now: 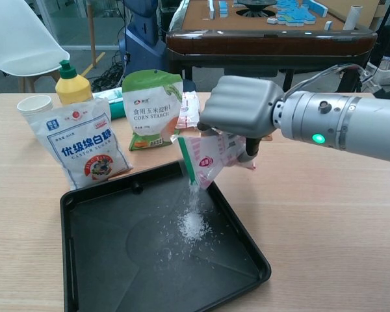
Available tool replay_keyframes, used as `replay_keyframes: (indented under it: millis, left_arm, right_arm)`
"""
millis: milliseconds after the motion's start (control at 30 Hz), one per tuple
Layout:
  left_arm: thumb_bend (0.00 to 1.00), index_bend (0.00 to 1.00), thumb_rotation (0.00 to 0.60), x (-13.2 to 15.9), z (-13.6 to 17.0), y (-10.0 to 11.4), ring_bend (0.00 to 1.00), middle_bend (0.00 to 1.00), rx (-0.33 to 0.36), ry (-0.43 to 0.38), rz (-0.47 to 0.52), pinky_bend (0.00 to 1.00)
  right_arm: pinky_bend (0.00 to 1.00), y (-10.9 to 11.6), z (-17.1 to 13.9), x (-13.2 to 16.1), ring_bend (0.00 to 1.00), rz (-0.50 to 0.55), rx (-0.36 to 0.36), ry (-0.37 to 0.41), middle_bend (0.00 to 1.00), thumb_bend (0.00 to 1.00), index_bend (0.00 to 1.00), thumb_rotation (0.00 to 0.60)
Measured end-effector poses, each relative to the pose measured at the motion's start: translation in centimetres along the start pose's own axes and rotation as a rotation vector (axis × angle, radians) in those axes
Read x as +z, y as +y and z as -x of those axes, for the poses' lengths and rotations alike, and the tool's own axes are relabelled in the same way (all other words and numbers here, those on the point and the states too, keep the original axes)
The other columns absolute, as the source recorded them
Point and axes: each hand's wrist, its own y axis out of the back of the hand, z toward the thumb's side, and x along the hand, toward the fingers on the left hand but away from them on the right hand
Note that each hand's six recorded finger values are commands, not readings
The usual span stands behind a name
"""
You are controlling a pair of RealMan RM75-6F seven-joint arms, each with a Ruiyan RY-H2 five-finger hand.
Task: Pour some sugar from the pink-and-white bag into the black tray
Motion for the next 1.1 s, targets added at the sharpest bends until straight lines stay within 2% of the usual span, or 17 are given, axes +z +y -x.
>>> replay_keyframes:
  millis: [367, 633, 833, 1100]
  left_arm:
    - [0.18, 0.04, 0.600, 0.6, 0.0, -0.2, 0.07, 0.08, -0.010, -0.006, -0.010, 0.07]
    - [0.18, 0.04, 0.600, 1.3, 0.0, -0.4, 0.07, 0.08, -0.018, -0.013, -0.018, 0.07]
    - [0.18, 0.04, 0.600, 1.8, -0.1, -0.6, 0.07, 0.08, -0.026, -0.023, -0.022, 0.07]
    - [0.18, 0.04, 0.600, 2.5, -0.3, -0.8, 0.07, 0.08, -0.034, -0.034, -0.026, 0.07]
  right_arm:
    - [0.55, -3.8, -2.0, -1.2, 0.53, 0.539, 0.000, -0.099, 0.57, 0.25, 0.58, 0.600]
    - [0.55, -7.5, -4.2, -2.6, 0.53, 0.919, -0.046, -0.169, 0.57, 0.25, 0.58, 0.600]
    - [0.55, -10.3, -6.2, -3.4, 0.53, 1.097, -0.080, -0.195, 0.57, 0.25, 0.58, 0.600]
    - [0.55, -12.9, -7.6, -2.7, 0.53, 1.267, -0.071, -0.157, 0.58, 0.25, 0.58, 0.600]
